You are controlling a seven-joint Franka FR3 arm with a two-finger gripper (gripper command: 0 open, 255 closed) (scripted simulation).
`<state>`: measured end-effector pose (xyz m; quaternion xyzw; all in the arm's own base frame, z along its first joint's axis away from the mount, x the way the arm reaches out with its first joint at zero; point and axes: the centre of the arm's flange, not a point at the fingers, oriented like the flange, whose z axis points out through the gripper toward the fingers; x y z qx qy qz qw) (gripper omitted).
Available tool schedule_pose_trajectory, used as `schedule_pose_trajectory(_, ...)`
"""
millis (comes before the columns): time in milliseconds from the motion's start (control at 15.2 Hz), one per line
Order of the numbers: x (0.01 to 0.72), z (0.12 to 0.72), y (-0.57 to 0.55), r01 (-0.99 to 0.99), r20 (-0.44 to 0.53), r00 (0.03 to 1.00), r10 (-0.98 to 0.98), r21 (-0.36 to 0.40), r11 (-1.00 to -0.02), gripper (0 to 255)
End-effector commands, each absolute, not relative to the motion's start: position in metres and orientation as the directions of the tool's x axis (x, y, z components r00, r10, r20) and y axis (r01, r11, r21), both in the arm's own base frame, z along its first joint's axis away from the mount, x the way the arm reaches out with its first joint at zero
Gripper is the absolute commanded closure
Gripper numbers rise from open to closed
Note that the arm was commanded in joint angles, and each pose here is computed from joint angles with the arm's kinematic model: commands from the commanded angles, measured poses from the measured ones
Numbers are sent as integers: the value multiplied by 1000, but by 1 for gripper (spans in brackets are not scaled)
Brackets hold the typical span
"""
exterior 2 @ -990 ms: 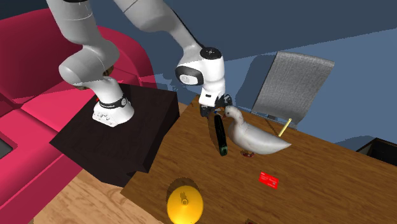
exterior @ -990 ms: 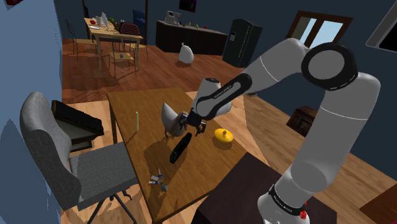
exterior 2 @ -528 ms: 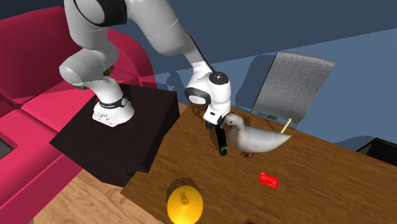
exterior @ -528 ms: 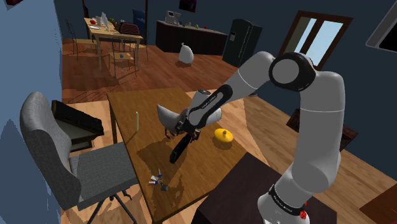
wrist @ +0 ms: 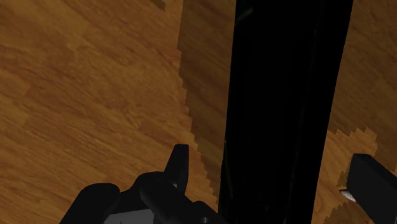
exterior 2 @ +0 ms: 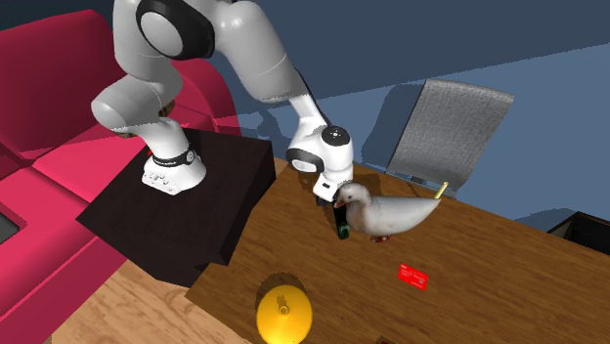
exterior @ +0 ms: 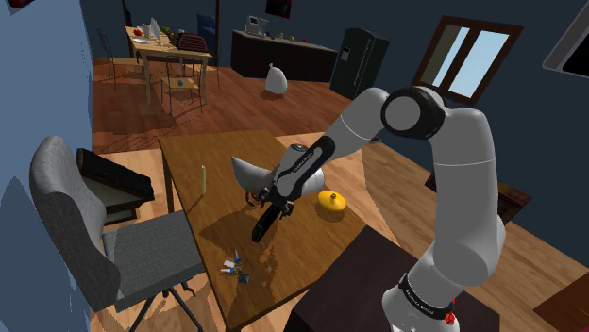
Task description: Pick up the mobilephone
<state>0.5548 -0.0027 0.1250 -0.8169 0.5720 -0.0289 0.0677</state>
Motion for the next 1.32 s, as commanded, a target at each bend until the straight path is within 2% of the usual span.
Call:
schedule_pose_trajectory(0, 554, 121, -2, -931, -30, 344, -939, -144, -336, 0)
schedule_pose_trajectory(66, 554, 121, -2, -931, -30, 344, -939, -144, -336, 255)
schedule_pose_trajectory(660, 554, 121, -2, -931, -30, 344, -939, -144, -336, 255)
schedule_pose_trajectory(1254, 554, 169, -2, -931, -30, 344, -939, -144, -336, 255)
